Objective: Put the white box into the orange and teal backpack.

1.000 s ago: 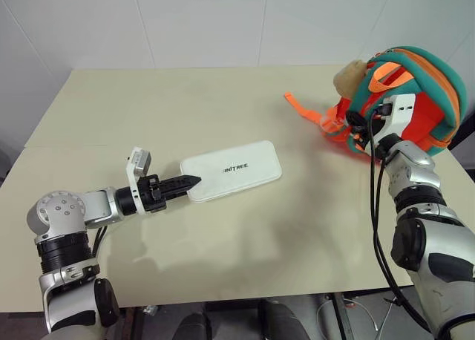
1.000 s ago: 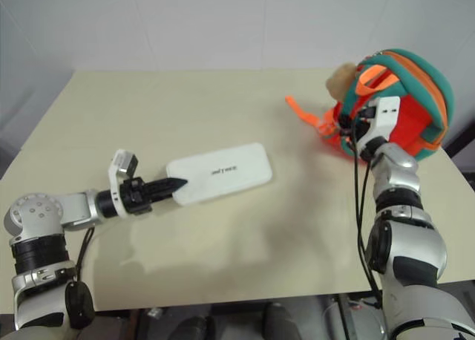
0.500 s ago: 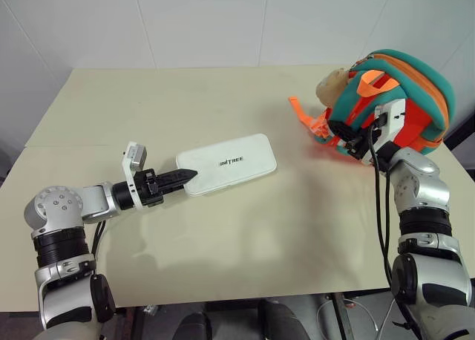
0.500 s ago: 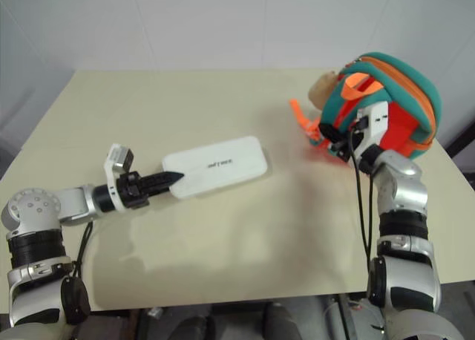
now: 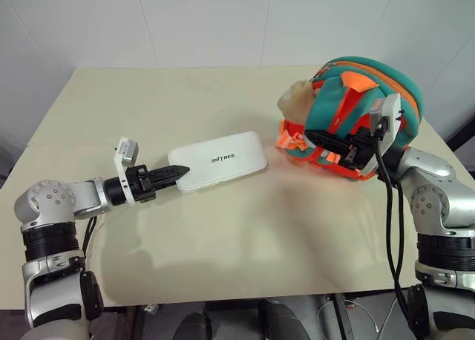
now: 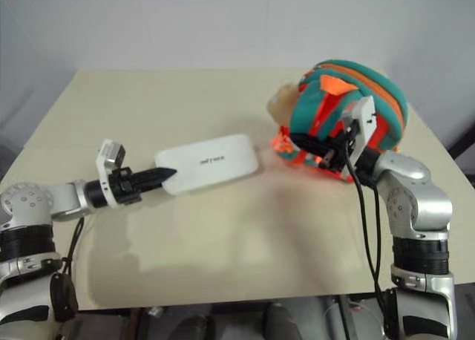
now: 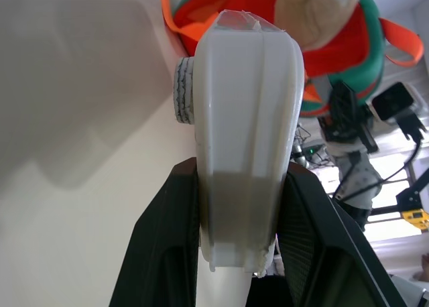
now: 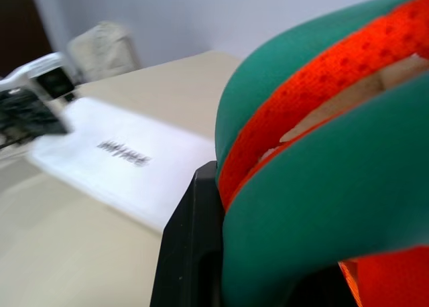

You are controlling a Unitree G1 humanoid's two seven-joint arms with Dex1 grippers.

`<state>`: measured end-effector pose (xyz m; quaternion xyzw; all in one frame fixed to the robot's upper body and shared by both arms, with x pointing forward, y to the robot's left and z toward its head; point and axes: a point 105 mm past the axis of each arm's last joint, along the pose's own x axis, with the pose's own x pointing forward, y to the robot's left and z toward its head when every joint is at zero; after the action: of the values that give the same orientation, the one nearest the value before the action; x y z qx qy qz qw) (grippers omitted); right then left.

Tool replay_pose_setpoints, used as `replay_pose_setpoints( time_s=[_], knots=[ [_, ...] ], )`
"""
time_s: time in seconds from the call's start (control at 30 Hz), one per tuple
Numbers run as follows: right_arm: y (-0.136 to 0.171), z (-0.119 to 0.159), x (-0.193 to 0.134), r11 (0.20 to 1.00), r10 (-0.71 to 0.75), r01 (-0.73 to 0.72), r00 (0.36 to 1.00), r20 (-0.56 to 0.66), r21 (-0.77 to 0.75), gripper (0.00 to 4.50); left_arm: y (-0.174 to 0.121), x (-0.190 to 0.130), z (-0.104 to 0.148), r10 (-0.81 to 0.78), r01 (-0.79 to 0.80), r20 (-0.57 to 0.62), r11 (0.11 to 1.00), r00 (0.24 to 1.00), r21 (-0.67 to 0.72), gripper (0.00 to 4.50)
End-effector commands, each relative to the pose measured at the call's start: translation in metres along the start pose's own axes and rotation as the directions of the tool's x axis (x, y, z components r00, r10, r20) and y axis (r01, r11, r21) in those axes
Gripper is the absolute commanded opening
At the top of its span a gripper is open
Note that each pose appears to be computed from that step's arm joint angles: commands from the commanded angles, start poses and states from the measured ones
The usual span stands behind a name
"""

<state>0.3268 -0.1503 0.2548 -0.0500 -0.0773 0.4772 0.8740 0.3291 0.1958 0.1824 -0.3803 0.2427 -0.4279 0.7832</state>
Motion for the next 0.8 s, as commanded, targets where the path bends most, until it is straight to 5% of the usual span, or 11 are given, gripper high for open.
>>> replay_pose_setpoints(
  time_s=[0.03,0.47,0.8],
  knots=[
    [0.036,0.038,-0.003,0.983,0.159,-0.154,0.986,0.047,-0.098,0.63,-0.008,-0.019,0.025,0.003,-0.009,0.076,0.997,0.997,0.075,1.22],
    [0.094,0.065,-0.024,0.901,0.425,-0.424,0.905,-0.011,-0.09,0.63,0.0,-0.043,0.046,0.066,-0.079,0.102,0.989,0.993,0.129,1.22],
    [0.102,0.047,-0.046,0.854,0.512,-0.519,0.851,-0.114,-0.034,0.63,0.001,-0.041,0.054,0.055,-0.07,0.096,0.985,0.994,0.159,1.22]
  ],
)
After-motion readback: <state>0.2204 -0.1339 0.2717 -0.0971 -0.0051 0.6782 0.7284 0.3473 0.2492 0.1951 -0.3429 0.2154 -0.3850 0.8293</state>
